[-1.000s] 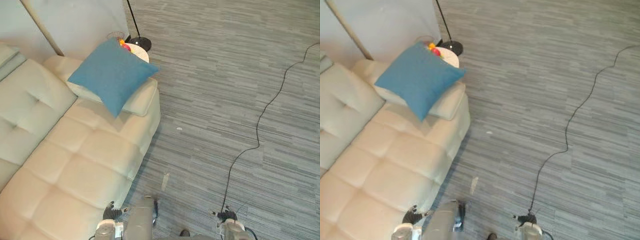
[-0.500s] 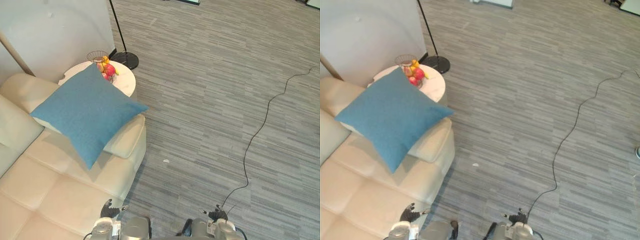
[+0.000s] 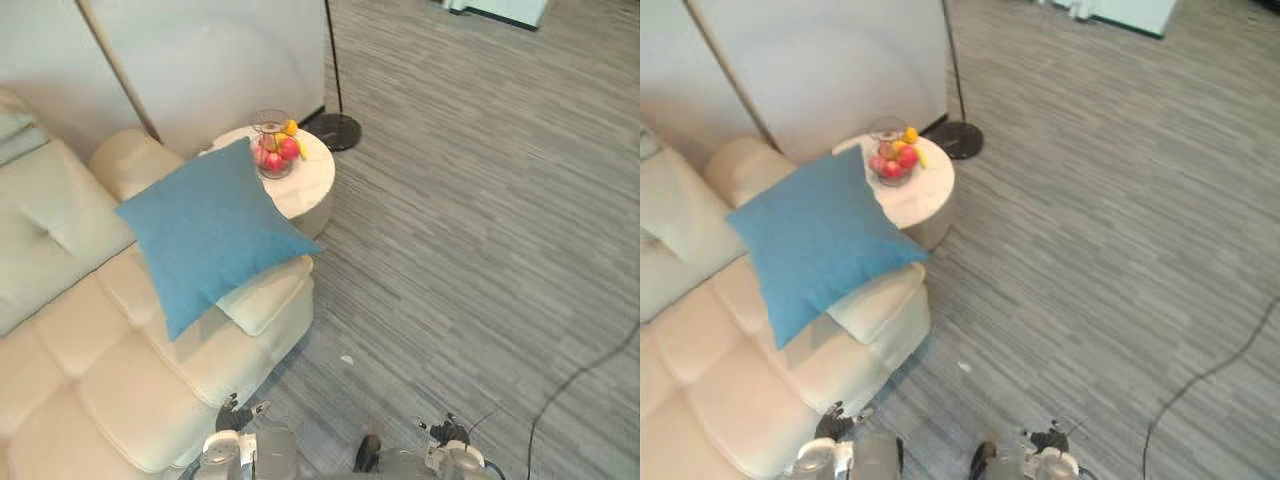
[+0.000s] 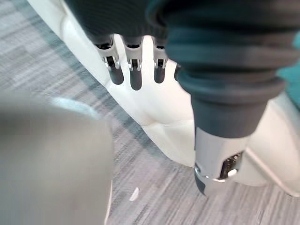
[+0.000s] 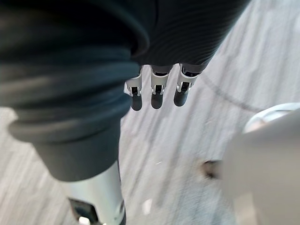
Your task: Pick up cushions and gather them together orderly.
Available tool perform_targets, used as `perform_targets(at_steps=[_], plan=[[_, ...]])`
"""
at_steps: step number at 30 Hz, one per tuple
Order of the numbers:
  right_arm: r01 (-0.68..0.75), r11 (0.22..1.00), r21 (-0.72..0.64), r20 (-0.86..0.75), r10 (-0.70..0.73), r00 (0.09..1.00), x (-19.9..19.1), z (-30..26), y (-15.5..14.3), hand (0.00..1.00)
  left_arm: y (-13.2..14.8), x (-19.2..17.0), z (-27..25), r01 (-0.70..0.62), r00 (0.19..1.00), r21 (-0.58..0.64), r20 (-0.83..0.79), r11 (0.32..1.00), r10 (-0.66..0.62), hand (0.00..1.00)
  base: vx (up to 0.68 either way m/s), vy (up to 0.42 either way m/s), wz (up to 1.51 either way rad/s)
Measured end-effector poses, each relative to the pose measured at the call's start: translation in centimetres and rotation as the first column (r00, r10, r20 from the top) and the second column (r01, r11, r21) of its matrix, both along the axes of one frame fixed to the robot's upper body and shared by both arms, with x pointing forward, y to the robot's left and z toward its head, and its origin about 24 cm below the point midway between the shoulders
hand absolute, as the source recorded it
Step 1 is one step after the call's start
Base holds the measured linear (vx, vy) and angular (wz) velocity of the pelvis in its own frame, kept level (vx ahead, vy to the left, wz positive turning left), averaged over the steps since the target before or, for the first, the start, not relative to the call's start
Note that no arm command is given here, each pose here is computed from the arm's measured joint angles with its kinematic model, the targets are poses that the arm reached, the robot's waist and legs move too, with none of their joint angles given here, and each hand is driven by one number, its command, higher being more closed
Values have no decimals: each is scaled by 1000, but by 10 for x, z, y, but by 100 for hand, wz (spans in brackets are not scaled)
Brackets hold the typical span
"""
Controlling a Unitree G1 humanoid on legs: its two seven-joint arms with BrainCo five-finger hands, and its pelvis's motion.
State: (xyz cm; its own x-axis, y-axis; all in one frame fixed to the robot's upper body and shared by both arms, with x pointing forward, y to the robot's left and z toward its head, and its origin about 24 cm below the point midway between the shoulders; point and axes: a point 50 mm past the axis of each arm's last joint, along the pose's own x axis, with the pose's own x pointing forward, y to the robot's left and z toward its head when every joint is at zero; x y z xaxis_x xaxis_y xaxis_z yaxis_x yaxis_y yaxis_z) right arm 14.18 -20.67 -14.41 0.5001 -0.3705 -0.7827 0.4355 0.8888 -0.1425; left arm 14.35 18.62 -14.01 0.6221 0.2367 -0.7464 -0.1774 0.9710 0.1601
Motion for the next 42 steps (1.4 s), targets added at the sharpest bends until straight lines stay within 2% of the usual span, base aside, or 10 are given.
perform_targets(at_steps=[8,15,22,28,38,42], plan=[[-18,1000,8,33,18,999,14,4,6,0,7,2,0,1,1000,12,-8,1000,-1,0,293,67,37],[-3,1000,24,-22,3,1000,-10,-4,6,0,15,-5,-1,31,999,36,-34,999,-30,0,251,-45,74],[41,998,48,-51,-39,998,-28,-9,9,0,6,-4,-3,-1,1000,1,-30,1000,1,0,140,-230,105],[64,997,46,-18,-64,998,-24,-6,7,0,-18,-8,-7,-18,999,-70,-35,997,16,0,77,-212,42],[70,995,65,-14,-69,998,-32,-7,15,0,-16,-3,-5,1,1000,-57,-27,998,-3,0,9,9,46],[64,996,57,74,-69,995,-13,3,15,0,-8,-2,-4,22,999,-28,-22,999,-23,0,-16,25,13]])
